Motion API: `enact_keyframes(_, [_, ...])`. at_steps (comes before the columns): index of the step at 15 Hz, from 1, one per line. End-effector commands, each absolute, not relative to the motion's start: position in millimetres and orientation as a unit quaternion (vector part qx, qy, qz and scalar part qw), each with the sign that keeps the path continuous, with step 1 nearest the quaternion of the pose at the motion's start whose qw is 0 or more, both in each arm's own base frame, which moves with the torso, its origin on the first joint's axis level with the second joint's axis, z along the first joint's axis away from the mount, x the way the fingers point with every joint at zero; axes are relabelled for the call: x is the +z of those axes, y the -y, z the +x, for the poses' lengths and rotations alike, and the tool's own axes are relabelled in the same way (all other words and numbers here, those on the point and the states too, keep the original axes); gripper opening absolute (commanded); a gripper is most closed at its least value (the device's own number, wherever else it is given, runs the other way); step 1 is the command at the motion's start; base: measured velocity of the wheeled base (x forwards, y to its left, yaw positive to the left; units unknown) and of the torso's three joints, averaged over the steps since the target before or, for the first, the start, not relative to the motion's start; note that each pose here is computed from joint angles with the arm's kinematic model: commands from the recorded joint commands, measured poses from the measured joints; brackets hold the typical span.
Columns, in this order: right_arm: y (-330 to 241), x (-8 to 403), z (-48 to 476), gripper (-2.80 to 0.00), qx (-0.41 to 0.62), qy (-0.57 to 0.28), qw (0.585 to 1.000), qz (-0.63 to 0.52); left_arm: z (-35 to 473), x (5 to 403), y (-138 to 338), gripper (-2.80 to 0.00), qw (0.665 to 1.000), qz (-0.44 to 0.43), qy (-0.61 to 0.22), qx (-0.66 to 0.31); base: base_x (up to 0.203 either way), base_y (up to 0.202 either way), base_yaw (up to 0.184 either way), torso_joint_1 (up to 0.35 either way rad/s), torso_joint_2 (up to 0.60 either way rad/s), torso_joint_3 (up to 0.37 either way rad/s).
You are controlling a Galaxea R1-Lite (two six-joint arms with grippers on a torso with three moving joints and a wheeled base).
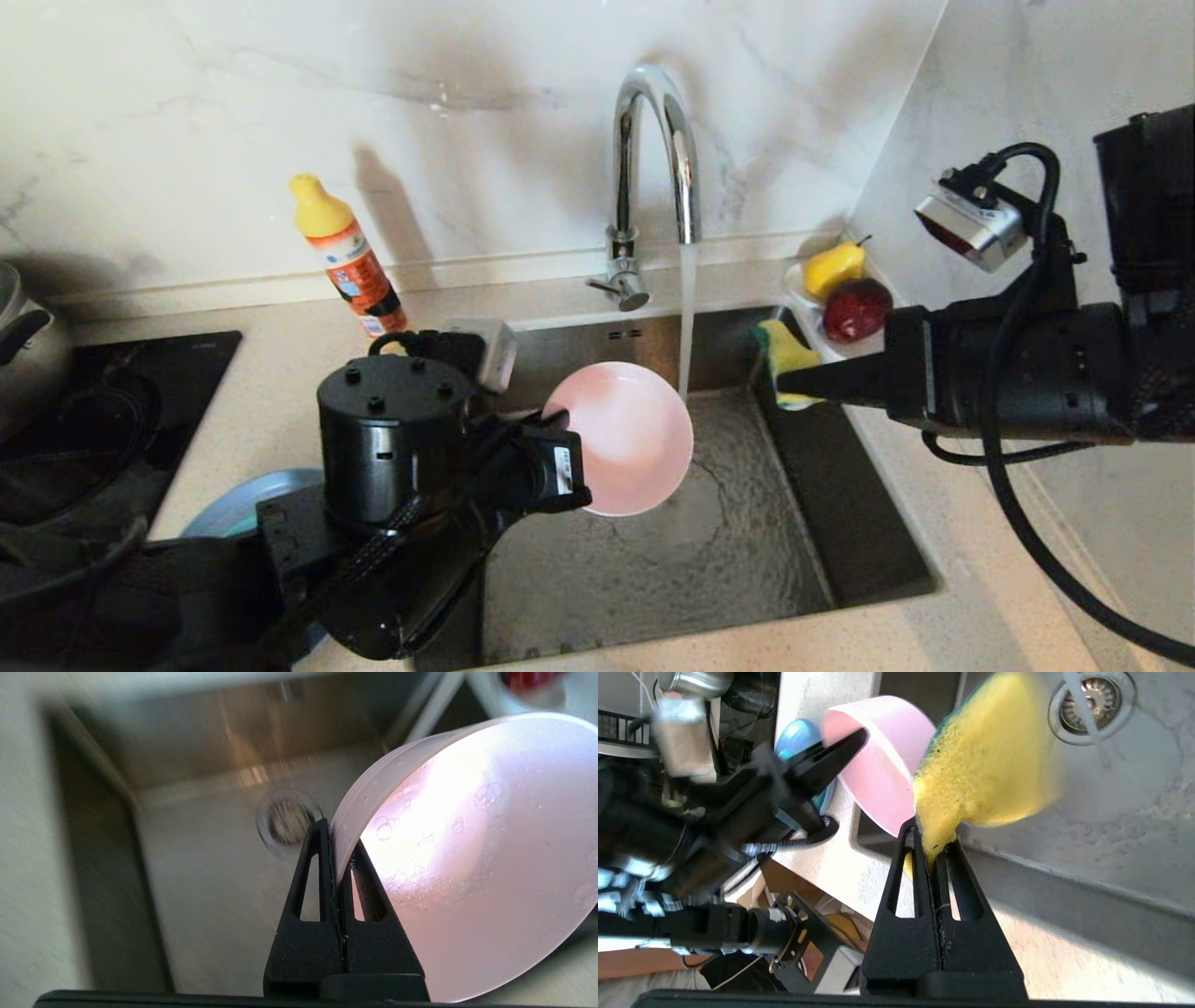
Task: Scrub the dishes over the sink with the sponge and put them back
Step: Rinse the bowl
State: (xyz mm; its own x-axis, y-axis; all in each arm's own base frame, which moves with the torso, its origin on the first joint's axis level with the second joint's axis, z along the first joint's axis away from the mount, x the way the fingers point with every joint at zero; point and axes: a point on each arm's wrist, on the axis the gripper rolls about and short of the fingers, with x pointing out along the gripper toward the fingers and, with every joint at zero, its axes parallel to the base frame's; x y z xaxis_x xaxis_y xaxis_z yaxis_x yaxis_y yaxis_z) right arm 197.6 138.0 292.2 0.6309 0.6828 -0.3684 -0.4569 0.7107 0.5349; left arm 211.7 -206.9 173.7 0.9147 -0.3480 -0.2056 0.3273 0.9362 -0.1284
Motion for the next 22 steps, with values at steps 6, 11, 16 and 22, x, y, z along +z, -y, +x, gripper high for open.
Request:
enact_keyframes(6, [-94,296,151,-2.80,0.303,-0.263,0.891,0.211,271,188,230,-2.80,0.930,-0.135,-0.311,-0.139,0.000,0.000,0.000,0.000,0.00,0.000])
enact_keyframes(11, [-87,290,152,-2.80,0.282,-0.267,0.896,0.215,323,157,244,-2.80,0.908,-0.190,-0.367,-0.072,0.000,0.000,0.000,0.000,0.00,0.000])
enact_keyframes(16, [-82,288,152,-2.80,0.271,-0.265,0.899,0.217,350,156,265,-2.80,0.910,-0.204,-0.352,-0.078,0.000,0.000,0.000,0.000,0.00,0.000])
enact_keyframes(22, [-80,280,153,-2.80,0.263,-0.275,0.899,0.217,362,142,274,-2.80,0.906,-0.208,-0.360,-0.071,0.000,0.000,0.000,0.000,0.00,0.000])
